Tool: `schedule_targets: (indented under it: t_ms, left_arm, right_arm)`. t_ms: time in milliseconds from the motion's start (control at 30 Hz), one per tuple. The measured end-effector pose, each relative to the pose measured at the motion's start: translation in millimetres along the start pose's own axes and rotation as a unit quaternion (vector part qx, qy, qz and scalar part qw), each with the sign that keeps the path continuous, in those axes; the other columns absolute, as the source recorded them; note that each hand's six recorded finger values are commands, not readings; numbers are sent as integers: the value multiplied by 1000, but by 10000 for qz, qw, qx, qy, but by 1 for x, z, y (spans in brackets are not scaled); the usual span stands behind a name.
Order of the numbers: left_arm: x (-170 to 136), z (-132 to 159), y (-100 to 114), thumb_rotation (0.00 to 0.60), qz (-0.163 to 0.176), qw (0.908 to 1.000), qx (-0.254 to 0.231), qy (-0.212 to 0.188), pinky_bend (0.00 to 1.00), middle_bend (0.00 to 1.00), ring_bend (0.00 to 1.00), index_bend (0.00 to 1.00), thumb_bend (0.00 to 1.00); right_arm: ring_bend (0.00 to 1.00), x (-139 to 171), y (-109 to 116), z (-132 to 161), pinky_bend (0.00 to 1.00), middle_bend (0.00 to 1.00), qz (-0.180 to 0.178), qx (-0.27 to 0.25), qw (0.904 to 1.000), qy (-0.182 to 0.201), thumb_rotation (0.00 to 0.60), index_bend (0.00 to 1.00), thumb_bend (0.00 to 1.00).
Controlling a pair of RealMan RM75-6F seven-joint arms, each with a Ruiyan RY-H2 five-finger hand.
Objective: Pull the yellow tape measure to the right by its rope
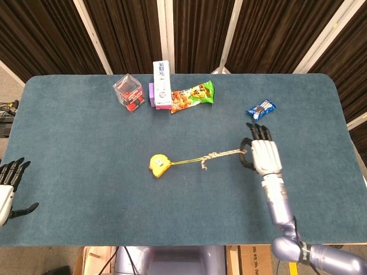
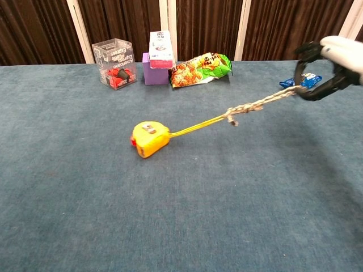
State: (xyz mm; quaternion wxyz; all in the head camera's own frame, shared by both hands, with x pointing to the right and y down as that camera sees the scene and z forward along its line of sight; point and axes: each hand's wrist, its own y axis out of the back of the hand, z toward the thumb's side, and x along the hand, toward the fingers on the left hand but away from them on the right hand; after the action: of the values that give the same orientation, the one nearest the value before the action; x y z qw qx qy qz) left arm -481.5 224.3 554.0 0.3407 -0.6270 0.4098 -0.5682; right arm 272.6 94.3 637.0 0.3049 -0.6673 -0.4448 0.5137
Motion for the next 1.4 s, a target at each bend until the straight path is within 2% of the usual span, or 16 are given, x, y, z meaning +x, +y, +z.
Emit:
schedule_targets:
  t_ms: [233,467,800,1033,1100,1167,1200,1267,1300,1400]
  left_arm:
    - [-1,2,0,600,26,10000,13,-26,0,0,0,0,0]
    - [-2,3,1,600,71,10000,29,-46,0,0,0,0,0]
    - [-3,4,2,600,145,9998,106,-78,0,0,0,0,0]
    - [-3,5,3,600,189,9997,127,-94,0,0,0,0,0]
    - [-3,5,3,600,203,9996,135,-106,0,0,0,0,0]
    - [-3,6,3,600,210,9996,147,-118,0,0,0,0,0]
    - [-3,6,3,600,212,9996,154,-122,0,0,0,0,0]
    - [-3,6,3,600,217,9995,172,-131,0,0,0,0,0]
    - [-3,6,3,600,220,9995,178,-133,0,0,0,0,0]
    - [-4,6,4,600,234,9994,200,-138,0,0,0,0,0]
  right_arm:
    - [0,0,39,-50,0,123,-345,217,9980,-483,600,638,459]
    - [0,-1,78,-107,0,125,-710,444,9902,-1115,600,638,459]
    - [0,3,138,-182,0,126,-1290,805,9675,-2021,600,638,458]
    - [0,15,169,-216,0,126,-1562,780,9535,-2458,600,630,459]
    - [0,18,170,-220,0,121,-1542,813,9524,-2502,600,568,459]
    - [0,21,169,-222,0,81,-1494,839,9526,-2515,600,391,459]
    - [0,22,168,-222,0,43,-1451,850,9533,-2510,600,244,459]
    - [0,24,164,-221,0,4,-1367,859,9549,-2493,600,55,458]
    - [0,26,161,-219,0,0,-1300,860,9564,-2470,600,6,454]
    - [0,32,151,-213,0,0,-1131,851,9611,-2373,600,0,437]
